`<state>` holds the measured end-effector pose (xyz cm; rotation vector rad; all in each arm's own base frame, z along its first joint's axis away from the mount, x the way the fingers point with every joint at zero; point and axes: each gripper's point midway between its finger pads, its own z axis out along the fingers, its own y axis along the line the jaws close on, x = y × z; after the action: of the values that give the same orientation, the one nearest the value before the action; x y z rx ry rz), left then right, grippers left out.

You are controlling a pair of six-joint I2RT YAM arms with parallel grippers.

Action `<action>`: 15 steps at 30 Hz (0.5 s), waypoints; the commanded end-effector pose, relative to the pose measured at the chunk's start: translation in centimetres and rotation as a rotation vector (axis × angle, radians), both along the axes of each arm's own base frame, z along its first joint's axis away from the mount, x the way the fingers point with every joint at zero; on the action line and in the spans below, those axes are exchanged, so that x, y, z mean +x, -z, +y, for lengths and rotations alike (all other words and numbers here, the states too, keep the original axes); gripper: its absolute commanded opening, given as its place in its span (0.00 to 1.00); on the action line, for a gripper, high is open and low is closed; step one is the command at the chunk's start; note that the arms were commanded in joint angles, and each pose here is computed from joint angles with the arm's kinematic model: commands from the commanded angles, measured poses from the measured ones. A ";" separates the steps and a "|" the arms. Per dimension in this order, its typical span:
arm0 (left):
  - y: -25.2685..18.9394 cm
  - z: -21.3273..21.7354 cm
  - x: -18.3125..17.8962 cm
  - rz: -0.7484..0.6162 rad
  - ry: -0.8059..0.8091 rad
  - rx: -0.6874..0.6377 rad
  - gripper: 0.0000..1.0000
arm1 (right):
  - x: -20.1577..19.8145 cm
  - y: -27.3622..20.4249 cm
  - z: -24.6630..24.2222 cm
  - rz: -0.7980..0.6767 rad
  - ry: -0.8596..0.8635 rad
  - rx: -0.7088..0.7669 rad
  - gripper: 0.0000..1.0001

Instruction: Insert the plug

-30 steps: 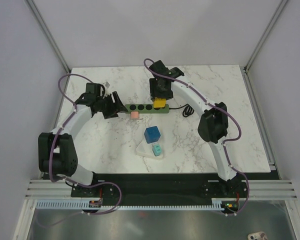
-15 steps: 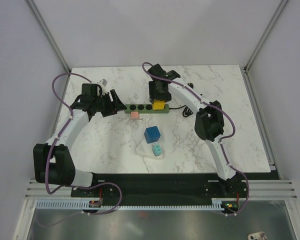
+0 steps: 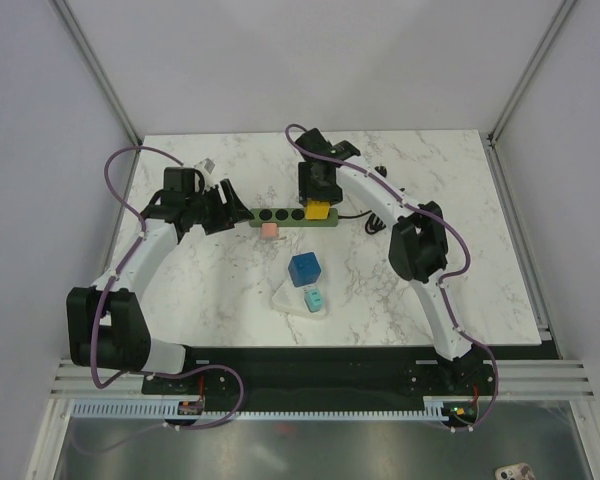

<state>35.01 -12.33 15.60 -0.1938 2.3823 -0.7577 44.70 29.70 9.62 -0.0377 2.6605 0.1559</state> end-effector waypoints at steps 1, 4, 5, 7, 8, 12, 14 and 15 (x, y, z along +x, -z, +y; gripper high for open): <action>-1.3 -0.2 0.2 -0.059 0.012 -0.005 0.73 | 0.1 0.6 0.3 -0.018 0.032 -0.038 0.00; -1.5 -0.1 0.2 -0.067 0.011 -0.003 0.73 | -0.5 2.2 0.2 0.004 0.044 -0.066 0.00; -1.5 -0.1 0.2 -0.068 0.007 0.000 0.73 | -0.7 2.8 0.2 0.011 0.049 -0.077 0.00; -1.5 0.0 0.1 -0.069 0.005 0.002 0.73 | -0.8 3.3 0.2 0.018 0.065 -0.083 0.00; -1.4 0.0 0.1 -0.067 0.005 0.002 0.73 | -1.0 4.0 0.0 0.031 0.075 -0.089 0.00; -1.5 0.1 0.1 -0.071 0.001 0.007 0.73 | -1.7 6.0 -0.2 0.066 0.105 -0.098 0.00; -1.5 0.1 0.2 -0.074 0.000 0.008 0.73 | -1.9 6.9 -0.3 0.080 0.108 -0.102 0.00; -1.5 0.1 0.1 -0.073 0.000 0.008 0.73 | -2.0 7.2 -0.3 0.084 0.109 -0.106 0.00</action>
<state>34.85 -12.26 15.86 -0.1911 2.3708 -0.7542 44.48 30.03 8.66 0.0598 2.6277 0.0803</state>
